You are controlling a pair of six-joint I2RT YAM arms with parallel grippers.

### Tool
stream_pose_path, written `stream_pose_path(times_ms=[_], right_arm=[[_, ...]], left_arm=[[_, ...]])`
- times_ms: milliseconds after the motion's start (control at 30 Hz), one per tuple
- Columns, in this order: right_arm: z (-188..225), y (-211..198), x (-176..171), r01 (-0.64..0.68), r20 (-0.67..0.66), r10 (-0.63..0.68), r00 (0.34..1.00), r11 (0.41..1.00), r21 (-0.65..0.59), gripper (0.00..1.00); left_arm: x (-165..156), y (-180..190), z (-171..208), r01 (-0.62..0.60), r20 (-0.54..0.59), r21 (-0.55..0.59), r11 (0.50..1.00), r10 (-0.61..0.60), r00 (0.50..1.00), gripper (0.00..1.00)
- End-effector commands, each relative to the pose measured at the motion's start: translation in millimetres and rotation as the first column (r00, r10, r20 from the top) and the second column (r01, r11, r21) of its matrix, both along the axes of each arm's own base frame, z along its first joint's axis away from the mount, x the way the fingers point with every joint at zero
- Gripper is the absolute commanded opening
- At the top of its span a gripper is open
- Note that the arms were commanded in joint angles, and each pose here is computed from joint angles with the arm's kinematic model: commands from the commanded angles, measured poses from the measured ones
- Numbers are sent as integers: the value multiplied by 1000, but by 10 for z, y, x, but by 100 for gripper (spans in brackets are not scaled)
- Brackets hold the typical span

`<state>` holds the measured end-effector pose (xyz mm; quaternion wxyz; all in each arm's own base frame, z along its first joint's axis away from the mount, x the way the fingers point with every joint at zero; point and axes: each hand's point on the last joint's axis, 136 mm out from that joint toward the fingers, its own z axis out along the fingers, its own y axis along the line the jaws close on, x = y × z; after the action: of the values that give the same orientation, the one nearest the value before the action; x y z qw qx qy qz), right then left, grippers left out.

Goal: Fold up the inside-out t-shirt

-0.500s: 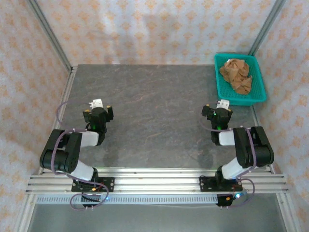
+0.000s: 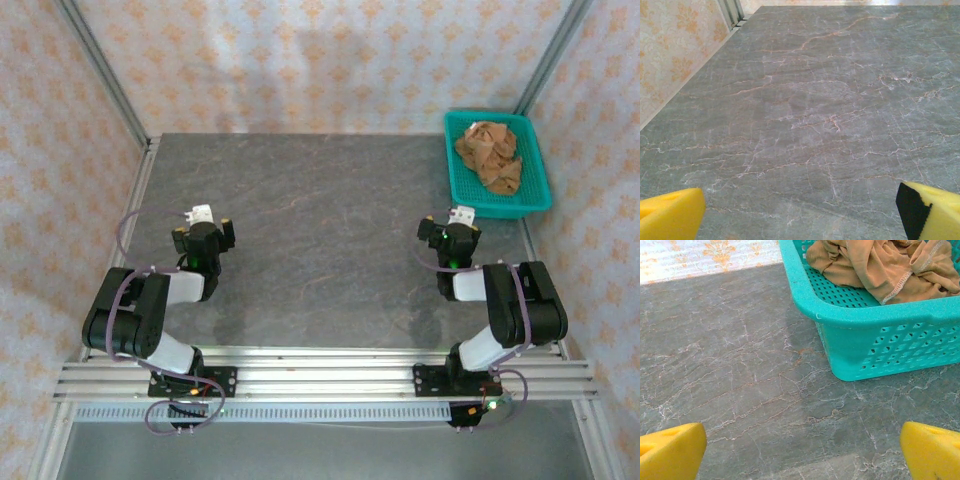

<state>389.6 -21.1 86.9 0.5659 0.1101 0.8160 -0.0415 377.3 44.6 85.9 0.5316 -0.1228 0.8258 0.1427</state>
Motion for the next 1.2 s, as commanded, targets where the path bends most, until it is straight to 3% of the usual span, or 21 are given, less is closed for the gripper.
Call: stream_pose_path(times_ms=[0,667,833,900,1000,1100,1167], right_arm=[[56,-2,46,-6,17,6,1000,1000,-2,99],[61,-7,42,-3,19,3,1000,1000,-2,99],[355,73,-133,-32,96,34,995,999,-28,99],[537,6,-194,21,76,-19,997,1000,-18,99],[897,-230,-248,214,68,-223,972,970,111,99],[1073,-433,-272,394,31,-412,911,889,232,99],[1130,-554,-302,502,-43,-514,857,812,296,99]], left_arm=[[41,35,157,-31,60,2,1000,31,998,100],[41,38,158,-32,61,2,999,32,998,100],[48,4,253,-14,63,8,1000,13,998,100],[37,-22,467,-18,-7,19,1000,19,1000,100],[-54,-159,790,7,-19,-21,1000,-8,1000,100],[-250,-321,1095,32,20,-117,993,-30,999,100],[-478,-293,1130,-35,-48,-219,975,25,999,100]])
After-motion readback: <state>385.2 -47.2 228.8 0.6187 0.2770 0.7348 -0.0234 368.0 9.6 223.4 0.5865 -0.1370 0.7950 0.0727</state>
